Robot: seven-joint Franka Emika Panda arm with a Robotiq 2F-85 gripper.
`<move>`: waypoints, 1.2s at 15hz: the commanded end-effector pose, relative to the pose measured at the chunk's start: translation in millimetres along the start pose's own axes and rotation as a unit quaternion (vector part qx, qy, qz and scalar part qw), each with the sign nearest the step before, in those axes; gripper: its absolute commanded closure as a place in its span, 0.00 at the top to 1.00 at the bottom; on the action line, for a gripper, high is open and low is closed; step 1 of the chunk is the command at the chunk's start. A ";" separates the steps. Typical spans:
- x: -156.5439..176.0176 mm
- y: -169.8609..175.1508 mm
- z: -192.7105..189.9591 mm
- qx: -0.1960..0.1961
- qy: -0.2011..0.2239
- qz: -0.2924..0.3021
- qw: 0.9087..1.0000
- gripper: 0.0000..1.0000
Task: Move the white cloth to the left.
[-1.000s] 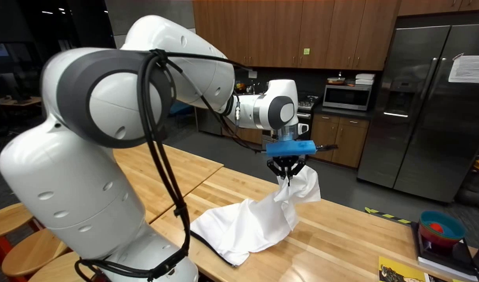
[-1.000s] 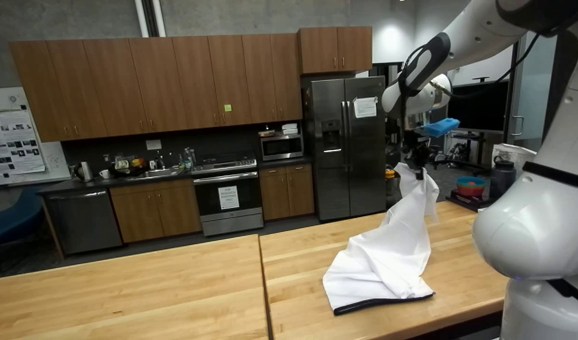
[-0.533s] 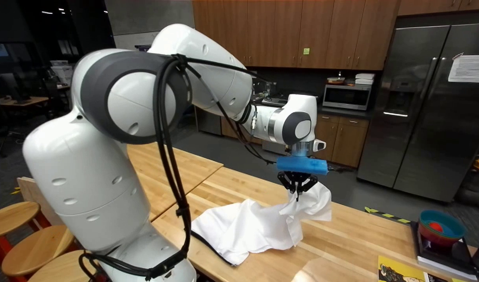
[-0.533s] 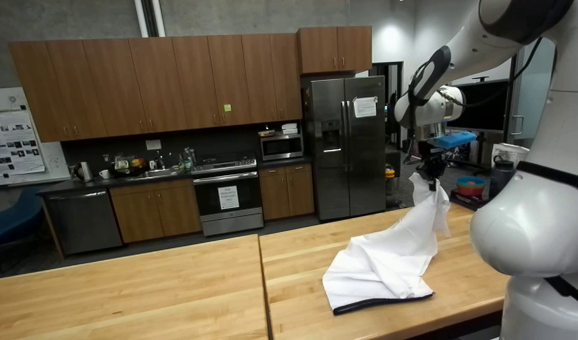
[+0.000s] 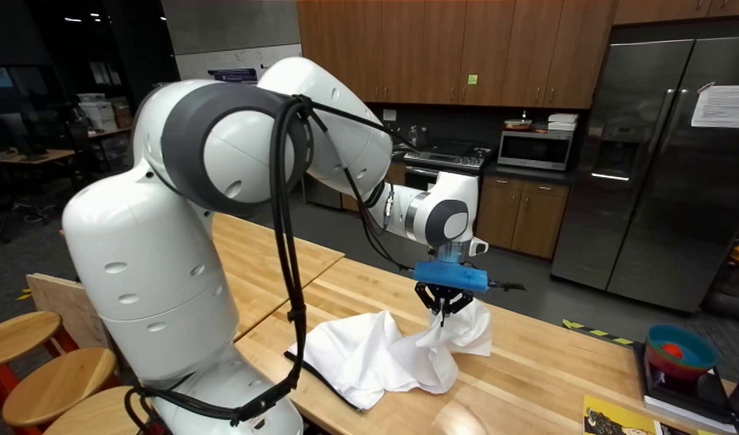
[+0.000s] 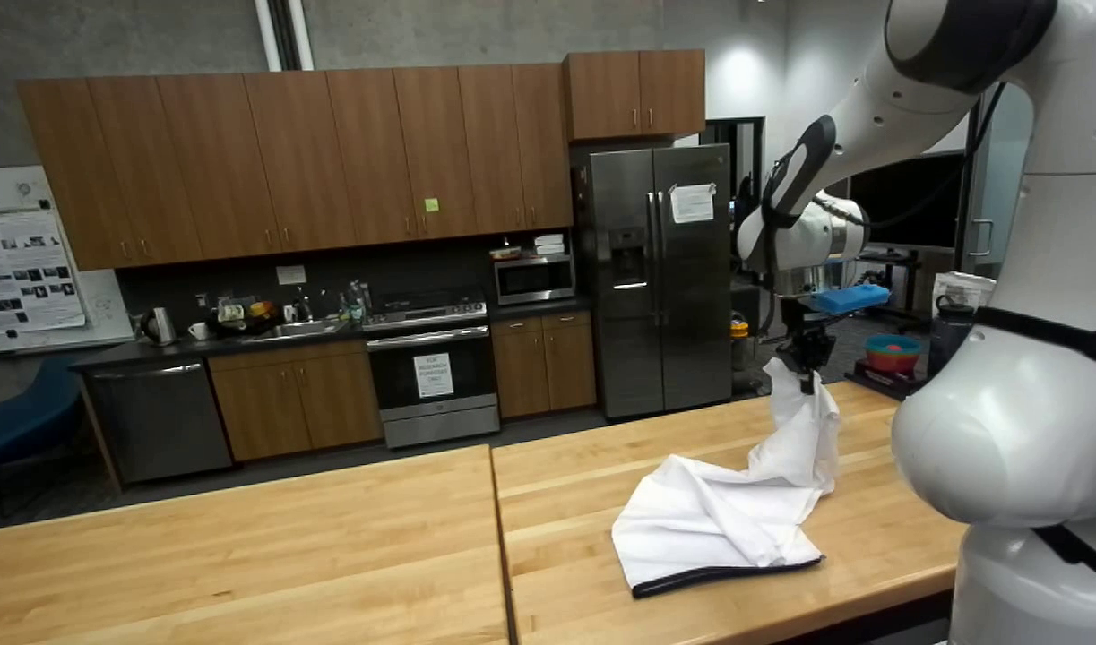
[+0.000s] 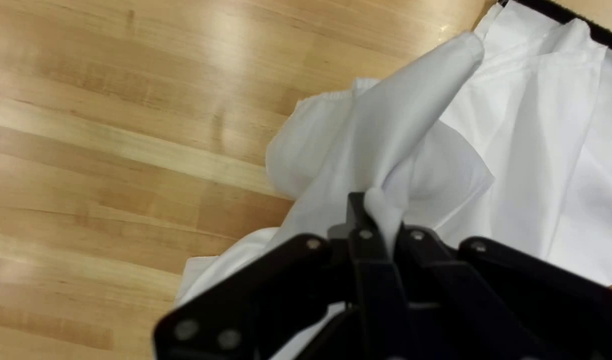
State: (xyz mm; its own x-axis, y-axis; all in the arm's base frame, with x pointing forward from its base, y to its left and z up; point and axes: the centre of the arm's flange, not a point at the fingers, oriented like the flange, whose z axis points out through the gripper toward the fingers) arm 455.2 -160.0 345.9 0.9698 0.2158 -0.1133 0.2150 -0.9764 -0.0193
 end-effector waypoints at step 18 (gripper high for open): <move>35.9 -36.8 31.5 0.003 0.016 -0.031 0.999 0.05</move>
State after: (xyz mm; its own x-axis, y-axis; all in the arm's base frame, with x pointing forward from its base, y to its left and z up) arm 478.4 -116.5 311.3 0.9577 0.2763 -0.0801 0.2747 -0.9610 -0.0307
